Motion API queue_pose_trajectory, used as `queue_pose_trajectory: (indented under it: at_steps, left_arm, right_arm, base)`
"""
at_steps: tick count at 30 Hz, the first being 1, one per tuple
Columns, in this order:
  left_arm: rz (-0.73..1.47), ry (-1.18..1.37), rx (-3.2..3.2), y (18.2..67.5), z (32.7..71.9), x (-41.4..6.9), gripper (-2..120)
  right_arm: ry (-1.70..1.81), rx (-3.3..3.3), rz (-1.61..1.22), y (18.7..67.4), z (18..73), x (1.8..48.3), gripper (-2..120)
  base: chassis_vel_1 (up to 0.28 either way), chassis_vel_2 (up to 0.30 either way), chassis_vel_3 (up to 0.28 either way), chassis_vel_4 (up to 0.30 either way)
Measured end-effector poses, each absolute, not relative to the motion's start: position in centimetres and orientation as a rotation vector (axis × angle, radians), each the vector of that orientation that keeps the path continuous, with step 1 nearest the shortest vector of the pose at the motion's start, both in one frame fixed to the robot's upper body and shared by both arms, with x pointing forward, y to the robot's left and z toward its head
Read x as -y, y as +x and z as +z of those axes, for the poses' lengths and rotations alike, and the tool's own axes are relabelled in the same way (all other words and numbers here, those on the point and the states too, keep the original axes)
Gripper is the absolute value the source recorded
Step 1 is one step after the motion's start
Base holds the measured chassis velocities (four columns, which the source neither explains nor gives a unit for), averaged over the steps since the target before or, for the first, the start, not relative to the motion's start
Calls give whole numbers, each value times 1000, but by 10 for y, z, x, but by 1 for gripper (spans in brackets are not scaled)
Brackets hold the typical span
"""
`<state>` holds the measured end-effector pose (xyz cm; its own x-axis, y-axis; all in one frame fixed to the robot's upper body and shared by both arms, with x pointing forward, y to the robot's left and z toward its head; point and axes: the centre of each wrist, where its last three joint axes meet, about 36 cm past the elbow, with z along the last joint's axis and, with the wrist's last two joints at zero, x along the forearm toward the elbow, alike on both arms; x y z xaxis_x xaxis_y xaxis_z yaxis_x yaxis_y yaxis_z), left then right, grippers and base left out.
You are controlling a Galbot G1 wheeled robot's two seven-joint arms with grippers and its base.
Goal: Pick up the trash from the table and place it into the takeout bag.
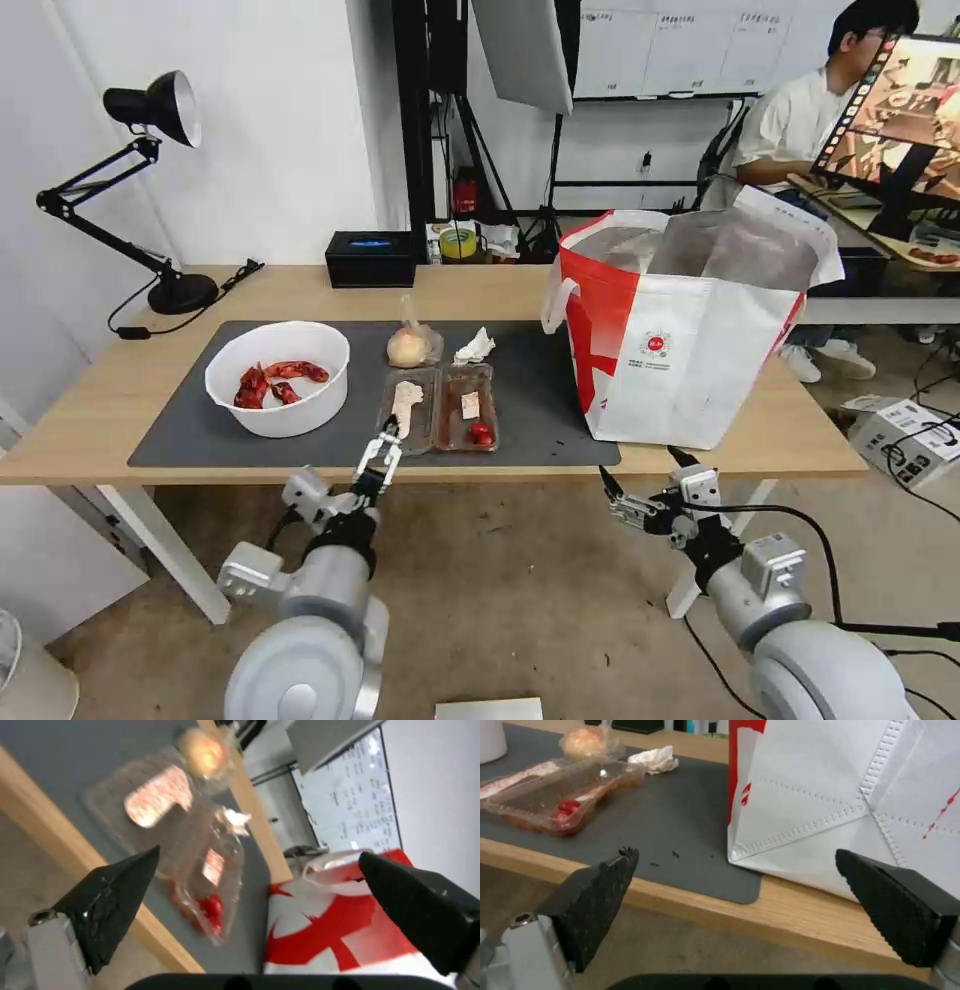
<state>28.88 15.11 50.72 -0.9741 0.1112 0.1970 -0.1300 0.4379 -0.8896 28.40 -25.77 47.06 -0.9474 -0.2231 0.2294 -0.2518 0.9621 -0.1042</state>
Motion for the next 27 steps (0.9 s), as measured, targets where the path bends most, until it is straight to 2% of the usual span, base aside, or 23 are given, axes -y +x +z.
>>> queue_pose_trajectory:
  at_steps: [8,20,27]
  left_arm:
    - [1447,-109,2446,306,493,-148,100]
    - [1264,-253,2439,327,495,-171,100]
    - [1234,-265,2416,338,493,-173,100]
  right_arm:
    - [343,2883,206,281,466,258,100]
    - [330,2874,199,284,459,256,100]
    - [321,2871,194,285,456,256,100]
  base:
    - [0,0,0,0]
    - [0,0,0,0]
    - [0,0,0,0]
